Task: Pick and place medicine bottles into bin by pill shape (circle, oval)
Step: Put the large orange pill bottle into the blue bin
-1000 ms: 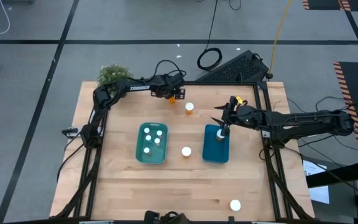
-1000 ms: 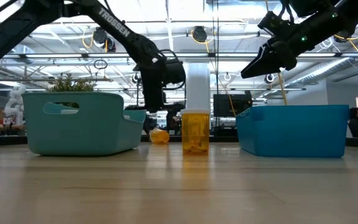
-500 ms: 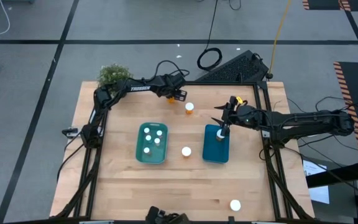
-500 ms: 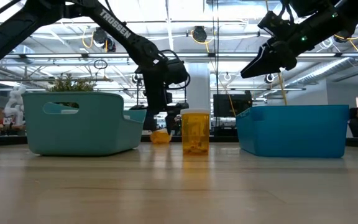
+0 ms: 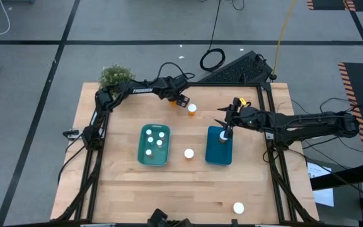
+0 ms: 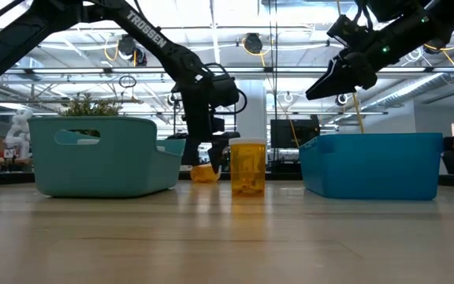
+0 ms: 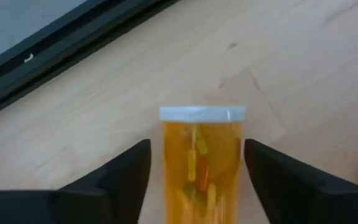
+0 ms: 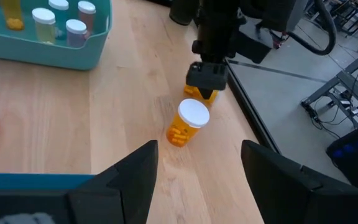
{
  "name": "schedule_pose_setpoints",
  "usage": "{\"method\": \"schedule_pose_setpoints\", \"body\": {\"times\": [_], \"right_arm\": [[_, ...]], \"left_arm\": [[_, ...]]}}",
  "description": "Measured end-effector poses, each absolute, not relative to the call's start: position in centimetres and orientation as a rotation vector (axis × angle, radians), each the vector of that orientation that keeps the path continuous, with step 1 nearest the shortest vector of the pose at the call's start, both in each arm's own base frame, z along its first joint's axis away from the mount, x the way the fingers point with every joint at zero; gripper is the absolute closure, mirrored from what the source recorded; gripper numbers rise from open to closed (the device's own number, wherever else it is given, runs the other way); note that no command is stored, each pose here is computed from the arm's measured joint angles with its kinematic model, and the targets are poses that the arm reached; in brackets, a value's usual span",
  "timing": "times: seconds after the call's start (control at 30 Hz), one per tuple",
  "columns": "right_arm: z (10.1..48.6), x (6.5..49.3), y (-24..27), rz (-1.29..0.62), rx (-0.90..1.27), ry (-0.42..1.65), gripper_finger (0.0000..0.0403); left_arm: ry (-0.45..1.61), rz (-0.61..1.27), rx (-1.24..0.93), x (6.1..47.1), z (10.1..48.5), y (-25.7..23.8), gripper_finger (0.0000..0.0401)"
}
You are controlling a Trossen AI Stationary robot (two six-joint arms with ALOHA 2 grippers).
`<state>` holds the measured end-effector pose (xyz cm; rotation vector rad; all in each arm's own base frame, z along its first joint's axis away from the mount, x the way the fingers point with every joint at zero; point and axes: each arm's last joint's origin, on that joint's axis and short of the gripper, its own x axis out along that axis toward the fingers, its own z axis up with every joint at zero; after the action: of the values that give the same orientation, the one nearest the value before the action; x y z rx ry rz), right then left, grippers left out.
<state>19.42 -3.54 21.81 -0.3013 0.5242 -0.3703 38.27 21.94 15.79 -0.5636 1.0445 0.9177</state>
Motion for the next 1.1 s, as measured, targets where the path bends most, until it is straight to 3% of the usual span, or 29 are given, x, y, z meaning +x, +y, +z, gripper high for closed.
{"method": "schedule_pose_setpoints", "body": {"times": [0.2, 0.37, 1.1], "right_arm": [[21.66, 19.35, -3.53, -0.371, -0.288, 0.538, 0.0179], [21.64, 19.34, -3.52, -0.371, -0.281, 0.539, 0.0179], [21.55, 19.32, -3.45, -0.343, -0.274, 0.546, 0.0179]], "left_arm": [[1.140, 0.922, -0.517, 37.75, 15.56, 21.38, 0.0082], [1.184, 0.905, -0.483, 37.63, 15.49, 21.03, 0.0064], [1.216, 0.843, -0.454, 37.69, 15.06, 21.03, 0.0211]]}}
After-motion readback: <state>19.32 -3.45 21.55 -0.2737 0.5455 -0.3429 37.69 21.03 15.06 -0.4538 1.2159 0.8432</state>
